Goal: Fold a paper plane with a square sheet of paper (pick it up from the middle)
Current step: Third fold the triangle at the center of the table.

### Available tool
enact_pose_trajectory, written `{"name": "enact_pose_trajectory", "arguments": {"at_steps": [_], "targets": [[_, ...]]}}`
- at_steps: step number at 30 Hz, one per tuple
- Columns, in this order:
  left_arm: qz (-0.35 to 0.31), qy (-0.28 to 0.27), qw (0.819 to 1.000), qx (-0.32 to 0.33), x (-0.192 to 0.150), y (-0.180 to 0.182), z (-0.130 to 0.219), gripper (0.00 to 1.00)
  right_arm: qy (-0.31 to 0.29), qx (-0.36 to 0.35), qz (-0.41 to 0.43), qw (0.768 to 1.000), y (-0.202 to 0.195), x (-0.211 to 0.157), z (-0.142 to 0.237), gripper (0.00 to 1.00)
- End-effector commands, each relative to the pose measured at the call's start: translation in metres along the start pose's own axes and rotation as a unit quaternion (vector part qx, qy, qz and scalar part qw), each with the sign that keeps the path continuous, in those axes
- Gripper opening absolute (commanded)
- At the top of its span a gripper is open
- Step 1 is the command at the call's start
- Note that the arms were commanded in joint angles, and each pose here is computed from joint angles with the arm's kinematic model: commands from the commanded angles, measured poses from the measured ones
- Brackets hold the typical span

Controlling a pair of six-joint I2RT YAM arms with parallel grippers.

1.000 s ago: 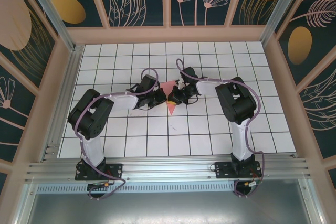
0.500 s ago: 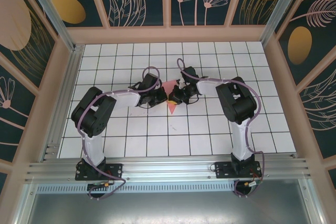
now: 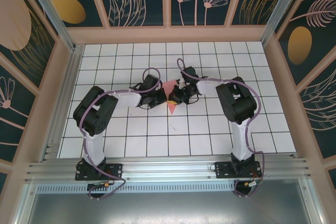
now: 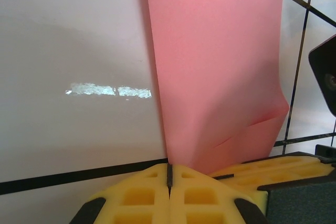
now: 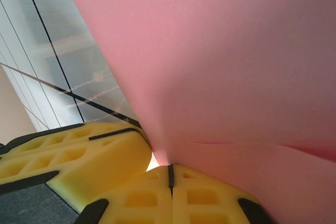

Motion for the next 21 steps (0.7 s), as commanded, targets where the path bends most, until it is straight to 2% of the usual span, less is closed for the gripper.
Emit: {"name": "enact_pose_trajectory", "arguments": {"at_steps": [1, 11, 16, 21], "targets": [[-0.001, 0.01, 0.999, -0.037, -0.005, -0.017, 0.001, 0.0, 0.008, -0.041, -0.022, 0.999, -0.026, -0.009, -0.012, 0.0], [0.02, 0.006, 0.998, -0.053, -0.008, -0.015, -0.002, 0.0, 0.015, -0.035, -0.032, 0.999, -0.029, -0.013, -0.015, 0.0], [0.012, 0.016, 1.0, 0.011, -0.015, 0.01, -0.005, 0.0, 0.01, -0.016, -0.021, 1.0, -0.018, -0.011, -0.009, 0.0], [-0.006, 0.026, 0.997, 0.072, -0.02, 0.035, -0.007, 0.0, -0.003, 0.035, 0.006, 0.999, 0.007, -0.006, 0.007, 0.0]]}}
Point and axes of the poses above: each hand's point on the last joint's axis, 136 mm out from that joint toward the fingers, its own z axis back along the fingers, its own y axis along the line the jaws close on, x = y × z, the point moved 1 cm from there along z, back along the fingers, and after that the axes turned 2 degrees about -z, right-handed, at the moved point
